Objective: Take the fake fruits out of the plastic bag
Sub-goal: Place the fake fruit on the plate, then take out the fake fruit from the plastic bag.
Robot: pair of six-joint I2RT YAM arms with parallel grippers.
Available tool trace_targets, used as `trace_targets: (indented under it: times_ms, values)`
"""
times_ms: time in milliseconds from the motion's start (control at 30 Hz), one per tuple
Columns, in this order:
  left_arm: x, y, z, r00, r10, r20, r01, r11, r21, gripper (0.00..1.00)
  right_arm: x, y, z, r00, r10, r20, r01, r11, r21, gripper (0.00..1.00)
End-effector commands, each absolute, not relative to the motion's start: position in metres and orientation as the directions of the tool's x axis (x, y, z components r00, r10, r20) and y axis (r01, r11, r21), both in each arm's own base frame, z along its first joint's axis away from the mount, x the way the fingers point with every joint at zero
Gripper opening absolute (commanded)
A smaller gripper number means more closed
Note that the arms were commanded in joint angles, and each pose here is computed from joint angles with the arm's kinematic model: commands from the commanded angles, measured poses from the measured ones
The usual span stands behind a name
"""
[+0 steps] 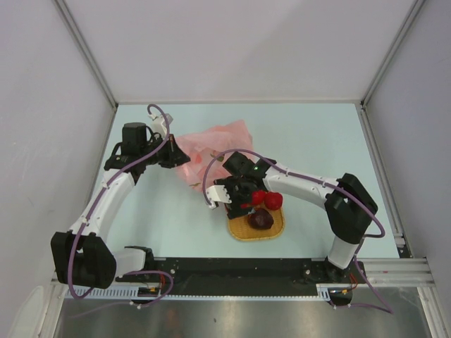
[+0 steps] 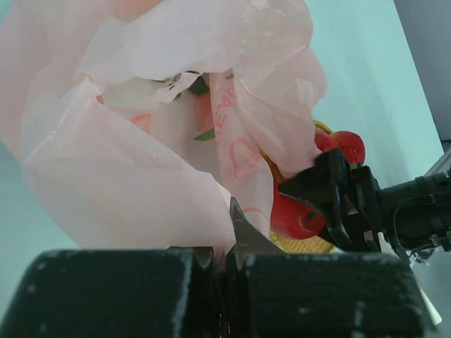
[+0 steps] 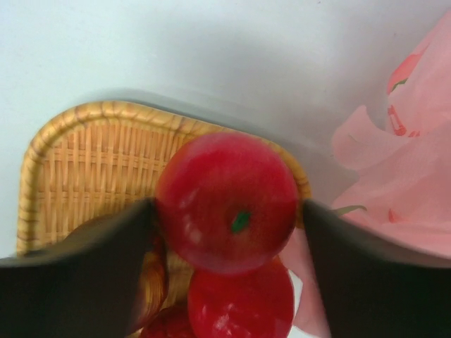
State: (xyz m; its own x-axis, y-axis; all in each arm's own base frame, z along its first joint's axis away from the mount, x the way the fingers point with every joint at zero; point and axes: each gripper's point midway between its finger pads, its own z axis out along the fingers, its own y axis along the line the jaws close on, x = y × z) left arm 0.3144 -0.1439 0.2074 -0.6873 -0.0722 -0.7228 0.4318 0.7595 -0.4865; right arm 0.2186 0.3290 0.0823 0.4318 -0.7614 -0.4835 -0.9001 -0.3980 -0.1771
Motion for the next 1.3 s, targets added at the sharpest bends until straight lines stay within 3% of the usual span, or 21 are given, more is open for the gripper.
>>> trace_targets:
  times_ms: [0,300,433,633,733,867,1000,1133,1267]
  values:
    - [0.319,-0.149,0.230,-0.638,-0.083,-0.765,0.477,0.737,-0.478,0.00,0.234,0.338,0.080,0.438,-0.758,-0.483,-0.899,-0.374,-0.228,1.00]
    - [0.318,-0.150,0.227,-0.641,-0.083,-0.763,0.477,0.735,-0.482,0.00,0.225,0.344,0.099,0.412,-0.736,-0.537,-0.911,-0.344,-0.227,1.00]
    - [0.317,-0.150,0.226,-0.649,-0.081,-0.757,0.475,0.733,-0.486,0.00,0.210,0.363,0.156,0.389,-0.651,-0.652,-0.921,-0.296,-0.254,1.00]
    - [0.316,-0.152,0.226,-0.658,-0.081,-0.748,0.476,0.725,-0.498,0.00,0.224,0.390,0.241,0.282,-0.520,-0.806,-0.954,-0.067,-0.291,1.00]
    - [0.315,-0.151,0.232,-0.651,-0.086,-0.754,0.475,0.729,-0.492,0.00,0.243,0.400,0.243,0.174,-0.500,-0.848,-0.970,0.062,-0.236,0.99]
    - [0.311,-0.149,0.237,-0.653,-0.076,-0.753,0.470,0.739,-0.482,0.00,0.282,0.409,0.254,0.024,-0.416,-0.909,-0.946,0.285,-0.156,0.88]
    - [0.304,-0.148,0.238,-0.659,-0.060,-0.750,0.478,0.737,-0.479,0.00,0.313,0.424,0.273,-0.045,-0.327,-0.944,-0.900,0.424,-0.104,0.64]
    - [0.293,-0.145,0.236,-0.664,-0.063,-0.745,0.466,0.745,-0.478,0.00,0.348,0.431,0.251,-0.073,-0.361,-0.930,-0.873,0.474,-0.115,0.54]
    - [0.284,-0.144,0.241,-0.654,-0.073,-0.753,0.466,0.745,-0.477,0.00,0.376,0.444,0.193,-0.071,-0.463,-0.884,-0.851,0.491,-0.189,0.54]
